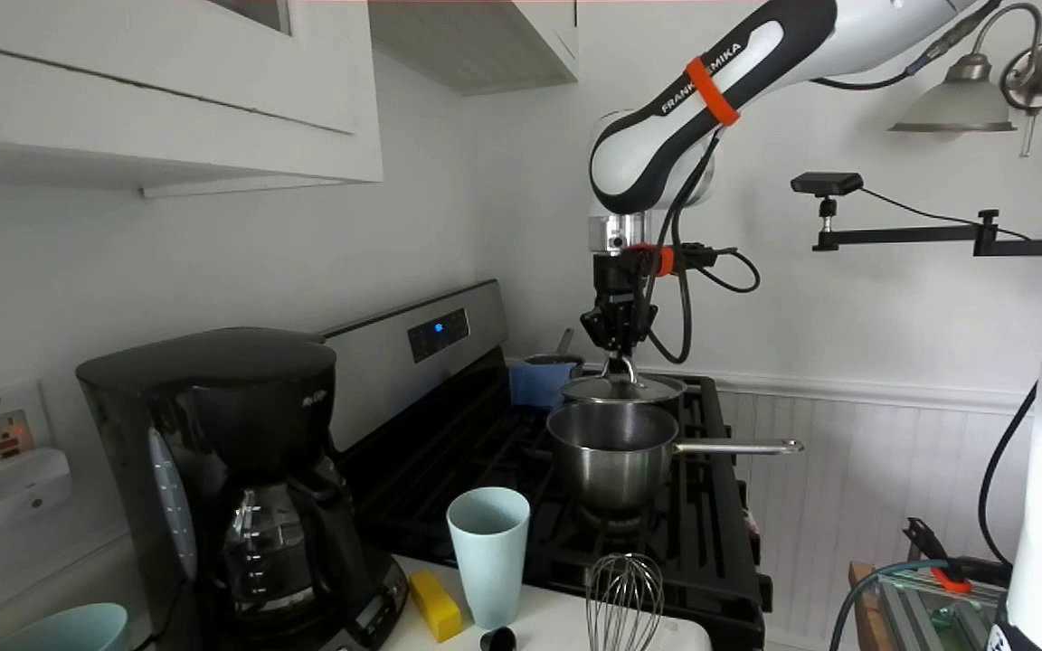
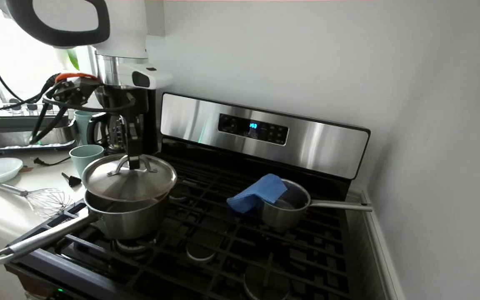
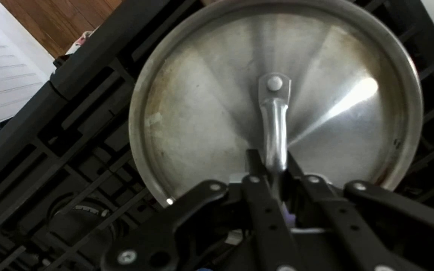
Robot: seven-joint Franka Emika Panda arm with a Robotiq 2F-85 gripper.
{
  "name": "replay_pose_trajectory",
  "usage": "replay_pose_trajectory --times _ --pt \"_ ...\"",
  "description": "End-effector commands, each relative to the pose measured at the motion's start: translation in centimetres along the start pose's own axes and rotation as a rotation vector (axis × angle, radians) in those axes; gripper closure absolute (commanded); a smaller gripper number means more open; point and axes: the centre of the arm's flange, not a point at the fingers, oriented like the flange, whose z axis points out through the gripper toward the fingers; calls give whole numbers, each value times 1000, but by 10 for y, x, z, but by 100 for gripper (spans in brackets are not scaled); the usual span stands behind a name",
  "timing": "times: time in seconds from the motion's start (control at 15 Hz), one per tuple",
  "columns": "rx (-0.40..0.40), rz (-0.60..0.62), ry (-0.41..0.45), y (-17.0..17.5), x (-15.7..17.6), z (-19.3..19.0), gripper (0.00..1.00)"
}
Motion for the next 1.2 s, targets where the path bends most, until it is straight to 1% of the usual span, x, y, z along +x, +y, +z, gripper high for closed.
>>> replay_pose_trajectory --times 0.0,0.07,0.13,0.2,0.47,0.53,0.8,1.13 --pt "-10 -7 87 -9 -29 2 96" --pt "-8 -11 106 -11 -31 5 96" --pt "-12 -28 102 -12 -33 7 96" --pt "-2 -24 63 -10 -14 8 85" --pt "-3 -33 68 -12 -20 12 85" --pt "-7 -46 74 -14 -24 15 96" --pt "-15 -47 116 -27 -39 32 96" --pt "-33 -61 180 -35 -44 46 96"
